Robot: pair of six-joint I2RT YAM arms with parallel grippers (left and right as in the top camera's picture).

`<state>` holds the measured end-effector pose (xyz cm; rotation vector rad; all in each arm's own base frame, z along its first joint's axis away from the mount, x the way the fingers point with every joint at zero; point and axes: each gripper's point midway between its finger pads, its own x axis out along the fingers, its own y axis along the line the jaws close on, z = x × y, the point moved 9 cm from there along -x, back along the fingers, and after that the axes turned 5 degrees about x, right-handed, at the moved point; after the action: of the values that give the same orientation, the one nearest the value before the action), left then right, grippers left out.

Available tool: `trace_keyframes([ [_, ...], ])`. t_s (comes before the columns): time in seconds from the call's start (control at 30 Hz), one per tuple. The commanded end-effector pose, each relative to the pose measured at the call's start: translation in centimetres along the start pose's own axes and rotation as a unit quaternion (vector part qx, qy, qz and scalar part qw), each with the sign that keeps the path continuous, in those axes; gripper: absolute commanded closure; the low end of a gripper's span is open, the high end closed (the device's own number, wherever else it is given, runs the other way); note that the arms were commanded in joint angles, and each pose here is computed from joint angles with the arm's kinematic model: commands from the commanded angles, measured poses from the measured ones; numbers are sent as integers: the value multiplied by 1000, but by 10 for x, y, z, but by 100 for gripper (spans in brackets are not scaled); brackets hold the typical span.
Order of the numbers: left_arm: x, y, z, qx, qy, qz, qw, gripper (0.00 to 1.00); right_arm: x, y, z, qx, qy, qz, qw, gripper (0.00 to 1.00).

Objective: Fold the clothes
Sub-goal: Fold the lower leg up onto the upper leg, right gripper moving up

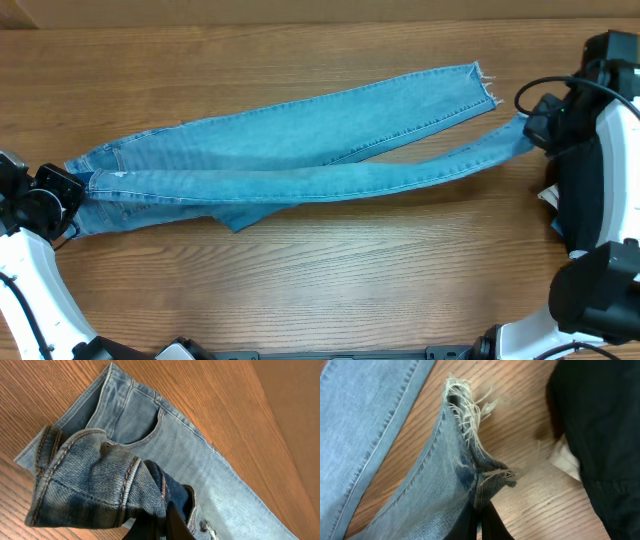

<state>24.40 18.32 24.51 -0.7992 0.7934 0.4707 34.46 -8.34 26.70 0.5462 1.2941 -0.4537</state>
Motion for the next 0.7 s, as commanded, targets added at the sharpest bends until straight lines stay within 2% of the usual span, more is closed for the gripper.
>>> trace_keyframes([
  [0.0, -7, -2, 11, 8, -31, 21, 999, 96, -6, 9, 12, -6, -32, 5, 999, 96],
  [0.2, -8, -3, 21, 18, -65, 25, 997, 96, -3, 12, 20, -7, -50, 13, 999, 96],
  [0.33, 0, -1, 24, 18, -64, 25, 997, 96, 2, 19, 34, -7, -40, 8, 999, 96],
  [0.5, 33, -7, 27, 33, -45, 17, 998, 96, 32, 29, 47, -16, -12, -15, 1000, 96],
  [0.67, 56, -17, 31, 58, -58, 26, 996, 96, 61, 42, 52, -33, -2, -42, 999, 96],
])
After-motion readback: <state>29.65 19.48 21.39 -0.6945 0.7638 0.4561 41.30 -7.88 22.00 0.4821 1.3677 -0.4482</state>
